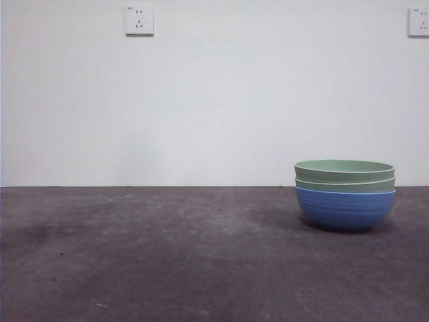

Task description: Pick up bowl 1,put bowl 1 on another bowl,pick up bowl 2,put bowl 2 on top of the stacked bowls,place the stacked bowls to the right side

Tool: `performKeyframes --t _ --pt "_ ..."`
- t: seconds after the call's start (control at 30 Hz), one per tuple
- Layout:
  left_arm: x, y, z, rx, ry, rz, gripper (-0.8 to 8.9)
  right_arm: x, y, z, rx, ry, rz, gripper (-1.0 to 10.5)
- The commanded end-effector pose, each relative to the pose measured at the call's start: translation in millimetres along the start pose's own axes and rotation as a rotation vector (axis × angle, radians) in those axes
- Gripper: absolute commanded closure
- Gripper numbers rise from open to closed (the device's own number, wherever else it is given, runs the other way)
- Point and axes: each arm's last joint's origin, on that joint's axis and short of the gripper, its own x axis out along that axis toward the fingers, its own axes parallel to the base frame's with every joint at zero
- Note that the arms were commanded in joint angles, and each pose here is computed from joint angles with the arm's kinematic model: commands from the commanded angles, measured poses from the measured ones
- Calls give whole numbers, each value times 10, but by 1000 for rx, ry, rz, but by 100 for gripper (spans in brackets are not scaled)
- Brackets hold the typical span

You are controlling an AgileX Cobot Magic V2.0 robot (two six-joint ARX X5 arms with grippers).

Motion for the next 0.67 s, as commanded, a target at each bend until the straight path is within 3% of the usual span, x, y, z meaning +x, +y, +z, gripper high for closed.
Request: performKeyframes --t 0.03,0.07,0.17,0.37,0.67 --pt "-95 67 -378 40 -105 152 817 1 1 -2 -8 -2 -1 944" --pt "-121 84 -569 41 -127 227 817 1 1 -3 -8 -2 -1 944" --pt "-142 91 -988 40 -139 320 817 1 1 -3 -8 -2 -1 944" --pt "-105 83 -1746 -3 -101 377 817 1 1 -3 -8 -2 -1 944" --pt "12 99 -2409 -74 -18 407 817 1 1 -3 -8 -2 -1 944"
